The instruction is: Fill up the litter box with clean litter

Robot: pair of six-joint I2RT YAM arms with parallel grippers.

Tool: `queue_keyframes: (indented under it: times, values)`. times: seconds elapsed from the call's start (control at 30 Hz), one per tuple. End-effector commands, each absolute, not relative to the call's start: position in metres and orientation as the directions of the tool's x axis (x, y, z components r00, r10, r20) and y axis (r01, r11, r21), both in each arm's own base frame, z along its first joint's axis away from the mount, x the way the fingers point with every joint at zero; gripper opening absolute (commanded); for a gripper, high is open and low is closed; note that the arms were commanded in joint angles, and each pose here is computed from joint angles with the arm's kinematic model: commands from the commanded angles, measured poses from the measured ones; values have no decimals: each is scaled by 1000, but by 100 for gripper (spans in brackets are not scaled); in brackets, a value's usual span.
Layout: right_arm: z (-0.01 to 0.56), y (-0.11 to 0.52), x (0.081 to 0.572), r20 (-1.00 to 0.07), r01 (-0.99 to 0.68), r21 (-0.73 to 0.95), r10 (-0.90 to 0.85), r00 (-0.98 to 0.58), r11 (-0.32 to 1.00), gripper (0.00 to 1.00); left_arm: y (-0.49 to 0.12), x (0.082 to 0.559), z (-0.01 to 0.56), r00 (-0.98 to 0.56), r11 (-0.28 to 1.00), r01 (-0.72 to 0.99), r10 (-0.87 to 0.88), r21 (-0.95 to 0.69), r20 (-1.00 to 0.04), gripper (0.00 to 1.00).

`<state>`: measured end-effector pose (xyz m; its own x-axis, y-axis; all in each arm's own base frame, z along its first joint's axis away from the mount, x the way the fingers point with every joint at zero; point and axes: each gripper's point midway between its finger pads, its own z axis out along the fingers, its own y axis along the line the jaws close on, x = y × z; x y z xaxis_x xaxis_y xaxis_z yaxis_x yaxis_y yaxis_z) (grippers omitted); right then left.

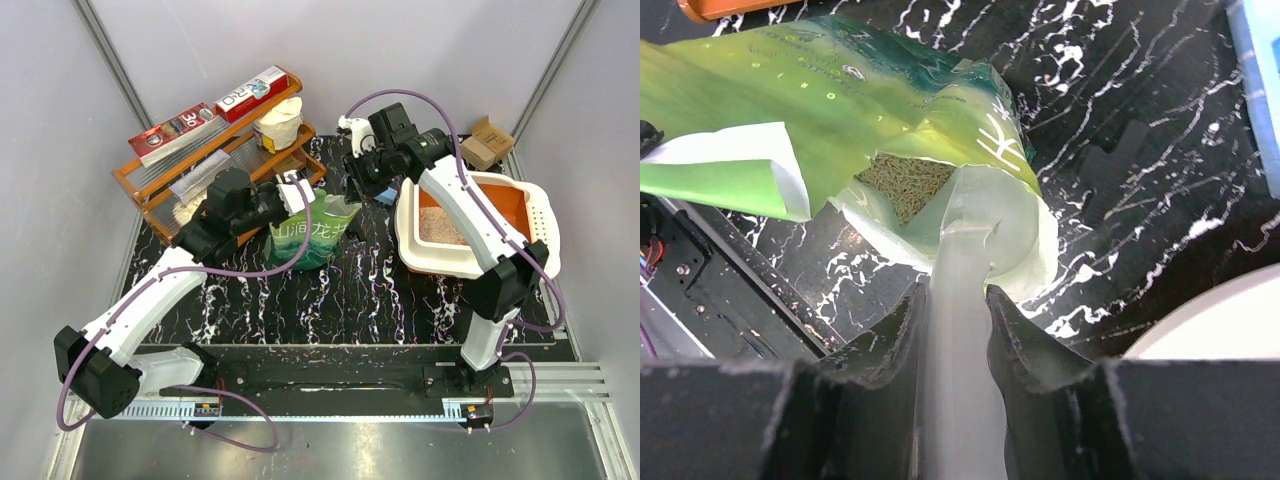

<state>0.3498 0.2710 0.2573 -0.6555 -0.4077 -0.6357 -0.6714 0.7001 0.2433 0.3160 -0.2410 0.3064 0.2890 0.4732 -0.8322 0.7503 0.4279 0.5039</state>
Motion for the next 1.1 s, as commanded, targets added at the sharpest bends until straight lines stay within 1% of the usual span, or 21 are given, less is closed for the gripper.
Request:
queue_keyframes:
  times: [0.0,0.13,0.23,0.3,0.4,0.5,0.53,0.63,0.73,0.83,0.93,1.07]
  values:
    - [279,237,355,-678,-612,112,-390,-623,783,0,-257,302,434,593,498,605,239,622,-769,0]
    - [284,240,359,-695,-618,107,-386,-607,779,0,-250,303,419,583,486,589,296,645,-756,0]
    - [291,254,362,-706,-640,152,-370,-604,753,0,-244,302,405,577,473,578,339,665,-743,0]
    - [293,269,363,-714,-667,150,-387,-583,730,0,-242,300,400,565,466,586,351,663,-746,0]
    - [286,285,359,-713,-726,112,-454,-534,678,0,-237,305,402,544,495,572,367,654,-755,0]
    - [277,291,359,-704,-750,70,-500,-504,657,0,-235,309,399,531,506,566,381,651,-757,0]
    - [272,294,358,-697,-774,40,-537,-475,633,0,-235,308,399,532,503,566,382,653,-756,0]
    - [261,289,364,-669,-781,-52,-603,-435,622,0,-234,305,398,533,501,569,379,652,-756,0]
    - [245,284,370,-639,-765,-77,-620,-454,640,0,-234,305,397,528,502,575,375,646,-762,0]
    - [228,285,370,-614,-747,-55,-612,-498,663,0,-236,304,396,530,496,582,369,644,-764,0]
    - [202,290,363,-572,-742,11,-605,-554,670,0,-237,305,398,533,494,582,368,645,-762,0]
    - [160,295,341,-478,-726,133,-598,-643,675,0,-238,307,397,536,488,581,373,651,-757,0]
